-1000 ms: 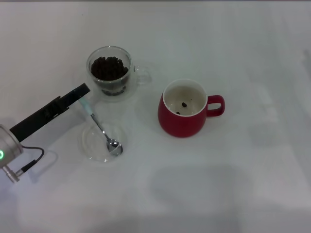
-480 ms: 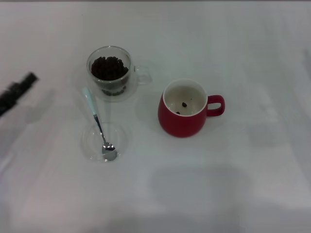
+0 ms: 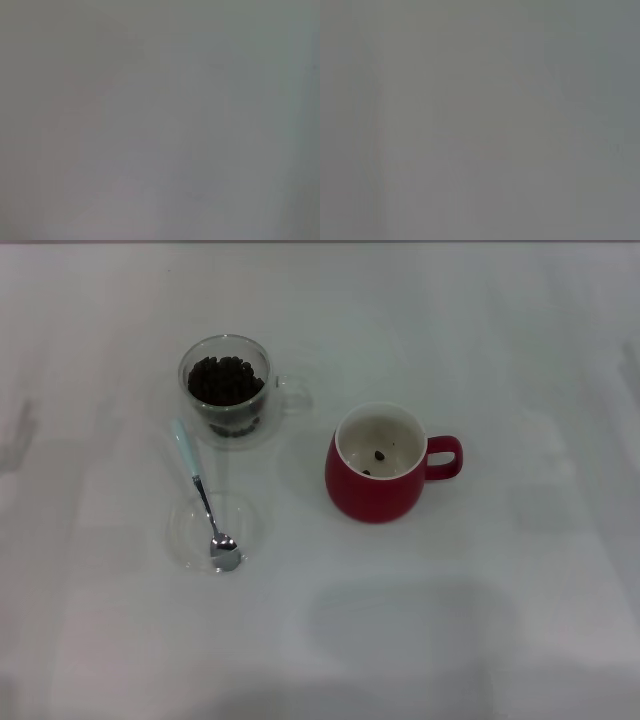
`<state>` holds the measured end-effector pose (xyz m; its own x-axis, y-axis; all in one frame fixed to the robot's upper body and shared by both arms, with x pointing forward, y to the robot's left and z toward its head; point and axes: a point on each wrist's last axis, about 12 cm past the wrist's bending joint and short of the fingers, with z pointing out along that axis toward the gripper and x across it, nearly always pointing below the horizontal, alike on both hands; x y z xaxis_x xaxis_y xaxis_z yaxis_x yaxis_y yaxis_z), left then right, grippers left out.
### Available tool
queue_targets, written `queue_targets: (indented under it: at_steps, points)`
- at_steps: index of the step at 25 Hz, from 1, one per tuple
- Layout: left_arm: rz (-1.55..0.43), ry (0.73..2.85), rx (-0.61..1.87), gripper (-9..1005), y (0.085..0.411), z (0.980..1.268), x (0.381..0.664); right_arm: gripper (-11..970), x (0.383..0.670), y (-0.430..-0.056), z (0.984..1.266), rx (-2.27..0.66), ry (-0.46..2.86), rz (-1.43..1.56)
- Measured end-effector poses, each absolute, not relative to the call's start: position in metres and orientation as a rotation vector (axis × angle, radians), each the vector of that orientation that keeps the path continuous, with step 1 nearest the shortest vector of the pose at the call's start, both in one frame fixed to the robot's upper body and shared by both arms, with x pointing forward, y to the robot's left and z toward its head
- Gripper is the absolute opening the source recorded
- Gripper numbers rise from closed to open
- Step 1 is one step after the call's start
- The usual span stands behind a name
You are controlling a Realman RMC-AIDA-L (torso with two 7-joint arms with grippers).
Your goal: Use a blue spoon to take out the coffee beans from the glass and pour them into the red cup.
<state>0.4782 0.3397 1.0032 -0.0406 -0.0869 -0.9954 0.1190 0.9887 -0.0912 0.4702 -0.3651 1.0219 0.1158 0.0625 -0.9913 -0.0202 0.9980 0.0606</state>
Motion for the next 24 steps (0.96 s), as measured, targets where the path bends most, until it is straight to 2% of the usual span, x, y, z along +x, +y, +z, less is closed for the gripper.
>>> queue_targets:
  at_steps: [10, 16, 24]
  points:
    - [-0.087, 1.552, -0.006, 886, 0.334, 1.007, 0.485, 865, 0.471, -0.362, 1.013, 0.031, 1.523, 0.047]
    - [0.032, 1.514, 0.032, 886, 0.321, 1.008, 0.487, 866, 0.473, -0.355, 1.008, 0.016, 1.565, 0.079]
    - [-0.017, 1.517, 0.064, 886, 0.31, 1.007, 0.488, 866, 0.483, -0.345, 0.996, 0.079, 1.685, 0.158]
